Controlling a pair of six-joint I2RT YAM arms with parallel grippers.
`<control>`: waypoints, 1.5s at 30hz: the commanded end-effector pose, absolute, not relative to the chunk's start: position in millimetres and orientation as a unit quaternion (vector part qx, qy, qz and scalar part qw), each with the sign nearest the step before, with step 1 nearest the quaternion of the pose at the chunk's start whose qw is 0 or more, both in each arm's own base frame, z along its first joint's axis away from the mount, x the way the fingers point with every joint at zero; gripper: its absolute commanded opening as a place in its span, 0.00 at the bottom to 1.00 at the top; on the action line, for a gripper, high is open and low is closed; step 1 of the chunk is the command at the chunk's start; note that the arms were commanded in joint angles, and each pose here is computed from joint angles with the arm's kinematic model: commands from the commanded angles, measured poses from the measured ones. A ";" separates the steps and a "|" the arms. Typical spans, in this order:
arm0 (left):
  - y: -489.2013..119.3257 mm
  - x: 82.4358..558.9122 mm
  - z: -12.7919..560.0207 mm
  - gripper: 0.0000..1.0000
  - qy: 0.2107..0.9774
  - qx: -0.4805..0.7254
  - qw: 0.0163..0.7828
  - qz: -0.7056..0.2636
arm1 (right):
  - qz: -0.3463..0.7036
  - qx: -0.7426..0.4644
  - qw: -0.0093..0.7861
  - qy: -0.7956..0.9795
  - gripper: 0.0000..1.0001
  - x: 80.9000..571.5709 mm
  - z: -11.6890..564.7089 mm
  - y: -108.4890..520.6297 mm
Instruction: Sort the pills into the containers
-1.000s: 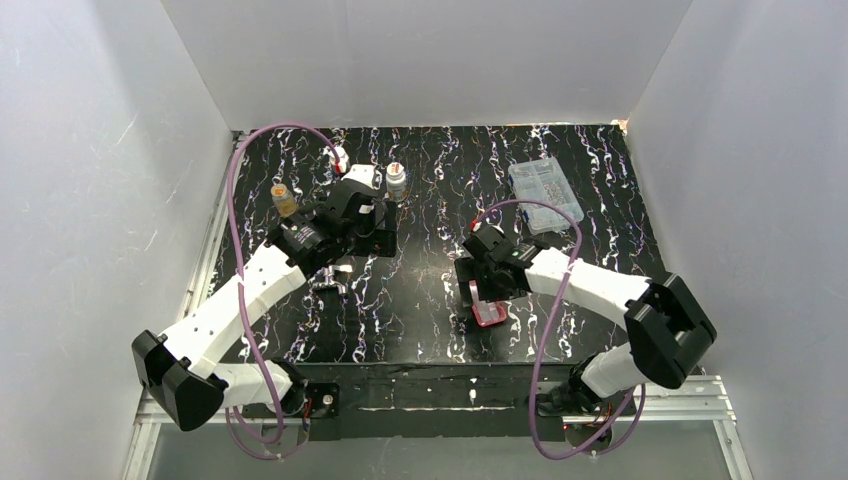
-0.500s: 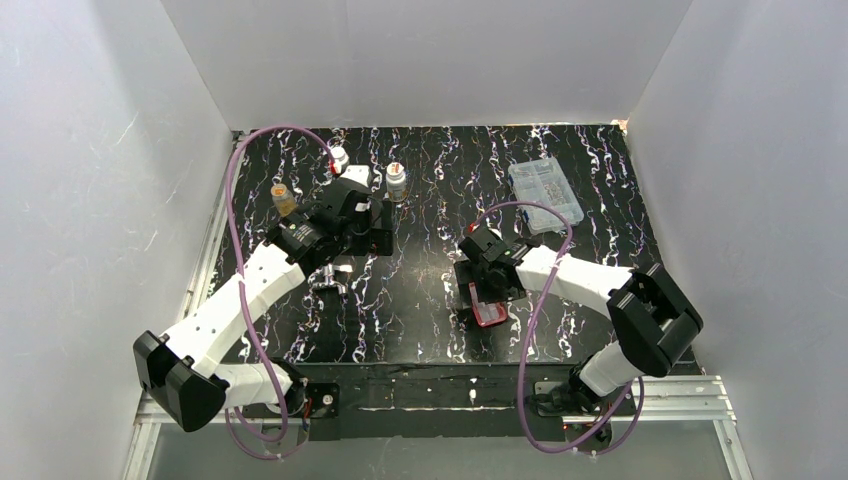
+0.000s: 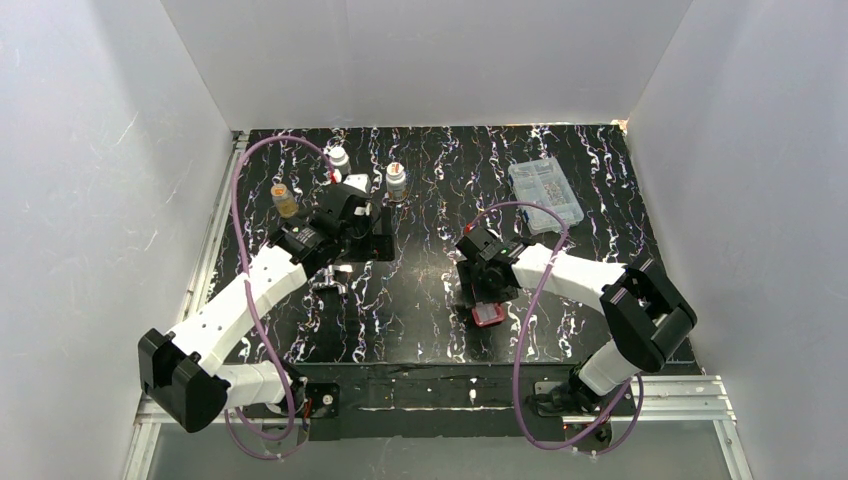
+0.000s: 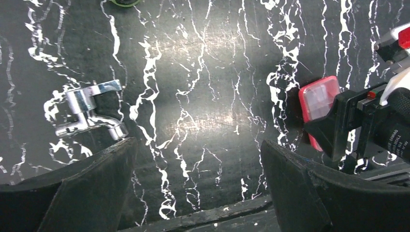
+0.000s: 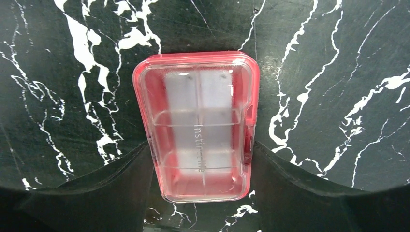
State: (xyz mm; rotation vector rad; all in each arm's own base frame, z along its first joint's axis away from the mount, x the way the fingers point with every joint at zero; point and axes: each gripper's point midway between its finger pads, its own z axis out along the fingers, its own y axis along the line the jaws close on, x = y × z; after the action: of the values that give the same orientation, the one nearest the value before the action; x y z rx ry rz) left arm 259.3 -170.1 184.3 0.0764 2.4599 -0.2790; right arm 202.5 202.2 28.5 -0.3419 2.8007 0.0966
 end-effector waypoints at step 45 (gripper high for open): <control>-293.9 234.0 37.5 0.63 0.939 -0.063 0.092 -0.326 | 0.291 -0.008 0.115 0.950 0.47 203.0 44.1 263.0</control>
State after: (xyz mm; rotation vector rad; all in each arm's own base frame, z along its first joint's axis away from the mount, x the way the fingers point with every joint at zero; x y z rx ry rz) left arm 233.7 -283.7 34.3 -0.1437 2.8091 -0.8924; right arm 200.1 257.3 37.9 -0.0270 2.8242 0.8023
